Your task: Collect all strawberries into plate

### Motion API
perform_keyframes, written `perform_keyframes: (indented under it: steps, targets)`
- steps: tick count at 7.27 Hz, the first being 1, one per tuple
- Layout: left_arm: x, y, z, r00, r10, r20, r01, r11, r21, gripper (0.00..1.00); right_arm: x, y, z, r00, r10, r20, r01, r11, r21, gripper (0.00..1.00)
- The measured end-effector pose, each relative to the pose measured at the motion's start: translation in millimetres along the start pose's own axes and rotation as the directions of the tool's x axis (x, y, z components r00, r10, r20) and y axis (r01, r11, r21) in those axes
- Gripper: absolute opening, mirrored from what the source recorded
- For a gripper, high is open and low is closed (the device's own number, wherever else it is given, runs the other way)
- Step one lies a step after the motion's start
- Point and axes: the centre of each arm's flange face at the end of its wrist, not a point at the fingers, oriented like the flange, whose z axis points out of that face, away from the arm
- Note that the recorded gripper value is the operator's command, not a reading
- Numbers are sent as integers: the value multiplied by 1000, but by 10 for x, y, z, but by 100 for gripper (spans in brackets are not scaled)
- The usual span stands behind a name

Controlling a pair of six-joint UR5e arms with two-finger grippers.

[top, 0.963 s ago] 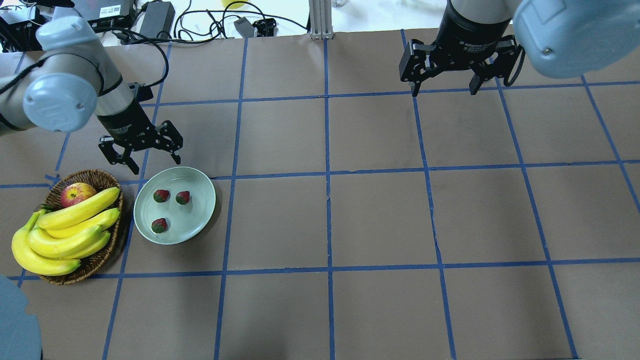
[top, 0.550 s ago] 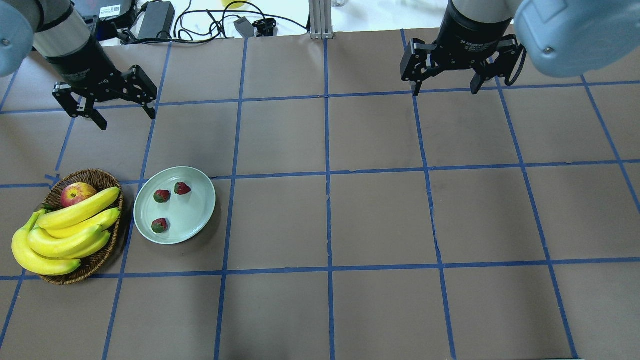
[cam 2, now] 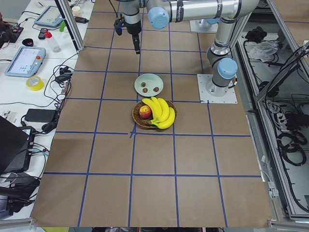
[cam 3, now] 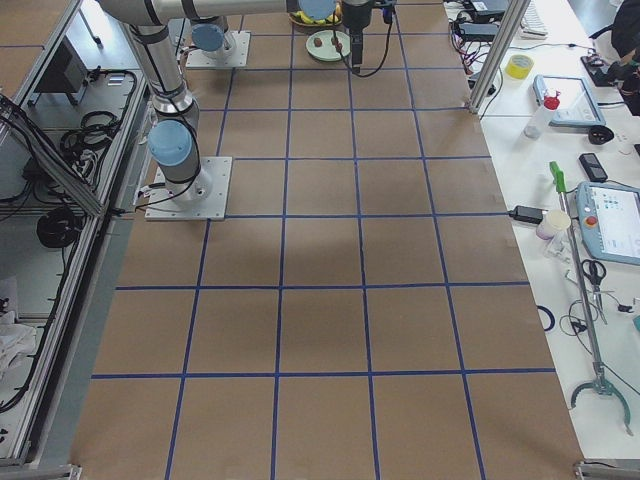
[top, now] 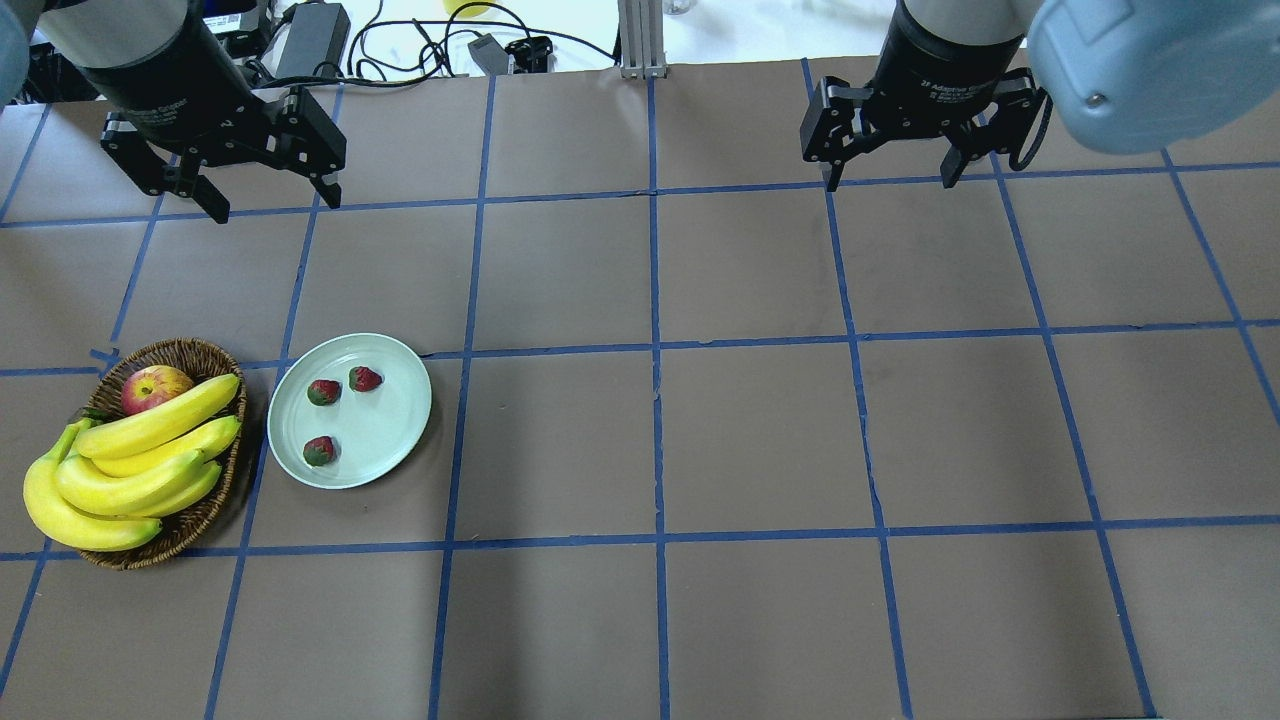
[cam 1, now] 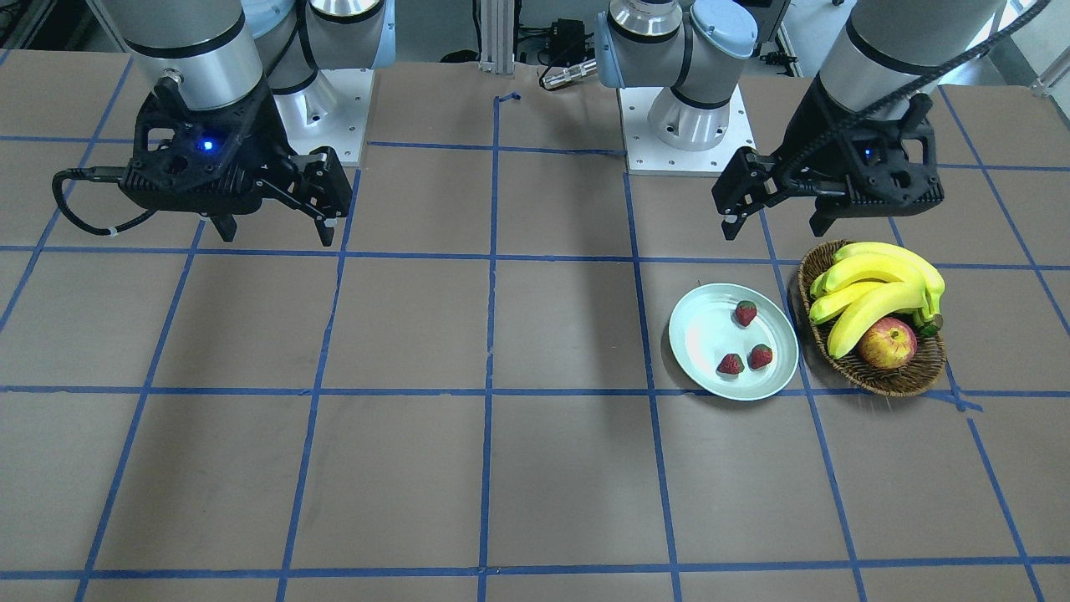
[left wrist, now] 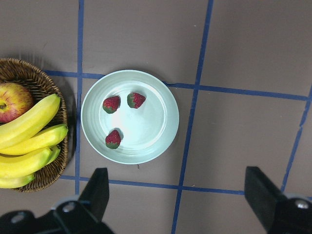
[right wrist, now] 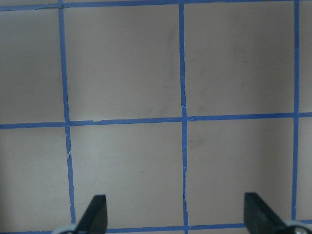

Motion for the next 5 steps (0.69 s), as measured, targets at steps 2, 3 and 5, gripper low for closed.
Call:
perform_keyframes:
  steps: [2, 3, 5]
  targets:
    - [94, 56, -29, 1000, 14, 3, -14, 1000, 9, 100, 5, -15, -67, 1000, 15, 3, -15, 1000, 13, 100]
    - [108, 75, -20, 1000, 17, 5, -17, 1000, 7, 100, -14, -16, -96, 1000, 20, 5, -20, 1000, 17, 100]
    - [113, 114, 67, 1000, 18, 6, -18, 1000, -8, 100, -24, -18, -129, 1000, 22, 5, -22, 999, 27, 100]
